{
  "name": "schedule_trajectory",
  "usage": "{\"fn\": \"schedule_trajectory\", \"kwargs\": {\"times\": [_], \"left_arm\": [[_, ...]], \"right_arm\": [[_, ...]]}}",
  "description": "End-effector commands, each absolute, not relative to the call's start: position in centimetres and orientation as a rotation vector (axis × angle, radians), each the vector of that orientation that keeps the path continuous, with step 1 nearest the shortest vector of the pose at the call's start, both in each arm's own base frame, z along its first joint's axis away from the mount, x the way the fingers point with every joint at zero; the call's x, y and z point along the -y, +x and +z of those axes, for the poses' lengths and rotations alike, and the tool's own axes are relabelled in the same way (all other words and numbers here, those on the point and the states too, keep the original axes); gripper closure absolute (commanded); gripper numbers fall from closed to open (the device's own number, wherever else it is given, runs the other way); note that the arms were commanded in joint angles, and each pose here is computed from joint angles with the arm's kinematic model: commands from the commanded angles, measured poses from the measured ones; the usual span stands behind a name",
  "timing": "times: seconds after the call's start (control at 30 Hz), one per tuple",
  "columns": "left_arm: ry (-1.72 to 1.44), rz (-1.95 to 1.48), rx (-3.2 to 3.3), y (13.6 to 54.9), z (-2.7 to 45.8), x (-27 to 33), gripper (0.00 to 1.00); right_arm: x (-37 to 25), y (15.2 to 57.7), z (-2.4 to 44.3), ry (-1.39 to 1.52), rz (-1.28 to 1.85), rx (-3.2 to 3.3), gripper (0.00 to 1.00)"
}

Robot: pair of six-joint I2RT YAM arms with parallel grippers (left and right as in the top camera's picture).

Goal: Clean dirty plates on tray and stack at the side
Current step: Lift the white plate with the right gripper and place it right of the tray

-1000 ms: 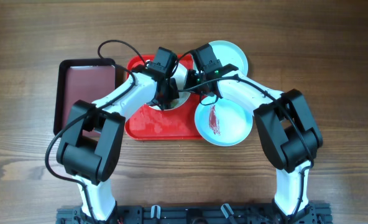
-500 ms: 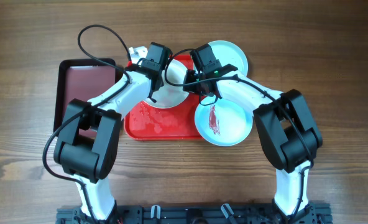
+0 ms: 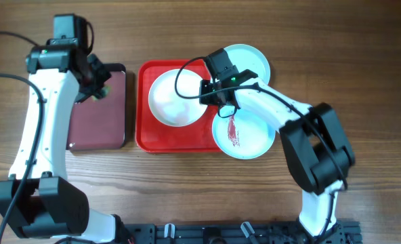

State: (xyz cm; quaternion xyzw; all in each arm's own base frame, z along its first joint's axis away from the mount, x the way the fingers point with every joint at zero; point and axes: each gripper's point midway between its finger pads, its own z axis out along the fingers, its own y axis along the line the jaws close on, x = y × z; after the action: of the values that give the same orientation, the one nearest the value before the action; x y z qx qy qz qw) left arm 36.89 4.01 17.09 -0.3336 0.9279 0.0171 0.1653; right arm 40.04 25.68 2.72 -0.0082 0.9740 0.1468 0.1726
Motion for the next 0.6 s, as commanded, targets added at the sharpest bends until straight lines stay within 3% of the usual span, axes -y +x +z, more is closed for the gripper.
{"fn": "schedule_trajectory", "kwargs": {"times": [0.0,0.2,0.57], "left_arm": [[-0.999,0.028,-2.686,36.0,15.3,-4.3,0.96],[-1.002,0.030,-2.693,35.9,14.2,-4.3,0.96],[-1.002,0.029,-2.692,35.9,14.0,-4.3,0.96]], "right_arm": [[-24.3,41.4,10.8,-0.184,0.041,-2.472,0.96],[-24.0,39.5,18.3,-0.292,-0.530,-2.084,0.96],[-25.6,35.2,26.0,-0.251,-0.920,-1.706,0.96]]}}
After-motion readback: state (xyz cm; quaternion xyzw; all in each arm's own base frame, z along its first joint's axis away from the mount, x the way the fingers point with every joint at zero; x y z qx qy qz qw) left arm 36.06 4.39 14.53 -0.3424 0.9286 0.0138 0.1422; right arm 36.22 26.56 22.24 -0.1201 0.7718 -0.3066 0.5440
